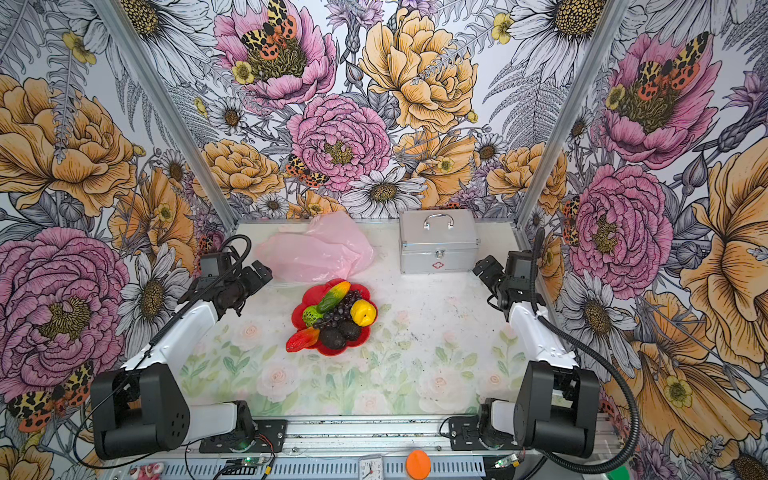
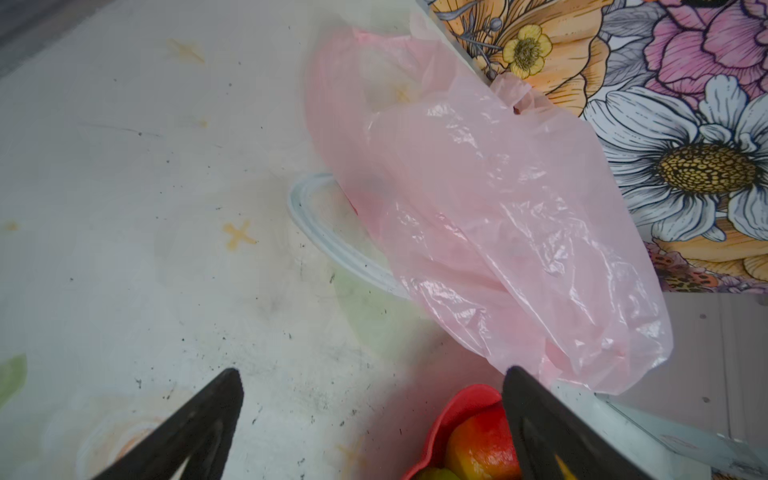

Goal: Place the fruits into the plastic bag
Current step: 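Grasp the pink bag handle with the left gripper while the right arm advances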

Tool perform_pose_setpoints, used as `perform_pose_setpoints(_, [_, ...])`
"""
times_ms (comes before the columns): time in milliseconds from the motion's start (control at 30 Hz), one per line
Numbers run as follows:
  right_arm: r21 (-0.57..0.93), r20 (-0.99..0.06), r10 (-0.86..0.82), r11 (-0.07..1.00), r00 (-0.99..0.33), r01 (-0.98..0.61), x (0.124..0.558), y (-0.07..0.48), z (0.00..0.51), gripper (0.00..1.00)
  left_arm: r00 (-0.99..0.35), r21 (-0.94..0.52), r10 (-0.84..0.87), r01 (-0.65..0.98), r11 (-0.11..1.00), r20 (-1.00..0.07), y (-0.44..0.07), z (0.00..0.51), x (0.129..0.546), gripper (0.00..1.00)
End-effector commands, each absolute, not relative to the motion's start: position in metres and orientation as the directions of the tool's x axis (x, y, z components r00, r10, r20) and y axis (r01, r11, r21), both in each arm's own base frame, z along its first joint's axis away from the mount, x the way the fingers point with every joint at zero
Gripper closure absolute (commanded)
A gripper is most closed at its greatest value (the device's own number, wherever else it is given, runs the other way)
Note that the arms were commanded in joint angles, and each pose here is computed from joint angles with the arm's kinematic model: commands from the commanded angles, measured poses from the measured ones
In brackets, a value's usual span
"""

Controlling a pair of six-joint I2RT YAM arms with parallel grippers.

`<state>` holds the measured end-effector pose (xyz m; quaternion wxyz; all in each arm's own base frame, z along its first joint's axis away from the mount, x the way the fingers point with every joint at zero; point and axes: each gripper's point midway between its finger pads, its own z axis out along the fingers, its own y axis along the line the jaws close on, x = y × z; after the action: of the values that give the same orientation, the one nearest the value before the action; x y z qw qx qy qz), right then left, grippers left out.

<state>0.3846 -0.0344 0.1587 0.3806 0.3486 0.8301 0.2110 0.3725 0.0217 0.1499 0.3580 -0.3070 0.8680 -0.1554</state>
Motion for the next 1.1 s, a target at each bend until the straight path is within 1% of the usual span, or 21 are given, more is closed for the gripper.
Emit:
perform_pose_setpoints(0, [0.702, -0.405, 0.745, 0.625, -0.53, 0.342, 0.391, -0.004, 0.177, 0.07, -0.589, -0.588, -0.663, -0.357, 0.726, -0.461, 0.001, 0.167, 0.372, 0.01])
perform_pose_setpoints(267, [0.748, -0.357, 0.692, 0.614, -0.628, 0.252, 0.391, 0.044, 0.192, 0.1, -0.655, -0.691, -0.659, -0.28, 0.666, -0.37, -0.026, 0.177, 0.377, 0.01])
perform_pose_setpoints(467, [0.746, -0.369, 0.647, 0.634, -0.667, 0.202, 0.381, 0.071, 0.197, 0.11, -0.68, -0.725, -0.65, -0.251, 0.642, -0.34, -0.035, 0.176, 0.381, 0.01])
perform_pose_setpoints(567, [0.751, -0.367, 0.638, 0.633, -0.677, 0.189, 0.379, 0.079, 0.2, 0.11, -0.68, -0.736, -0.665, -0.272, 0.62, -0.309, -0.036, 0.169, 0.386, 0.01])
perform_pose_setpoints(700, [0.754, -0.374, 0.627, 0.635, -0.684, 0.169, 0.377, 0.086, 0.206, 0.12, -0.666, -0.743, -0.708, -0.346, 0.573, -0.236, -0.033, 0.15, 0.393, 0.01])
perform_pose_setpoints(933, [0.752, -0.386, 0.616, 0.641, -0.687, 0.152, 0.37, 0.088, 0.214, 0.12, -0.581, -0.773, -0.804, -0.451, 0.446, -0.124, -0.028, 0.118, 0.411, 0.03])
perform_pose_setpoints(1067, [0.745, -0.398, 0.605, 0.651, -0.69, 0.141, 0.367, 0.088, 0.218, 0.12, -0.531, -0.778, -0.843, -0.494, 0.387, -0.083, -0.023, 0.101, 0.425, 0.05])
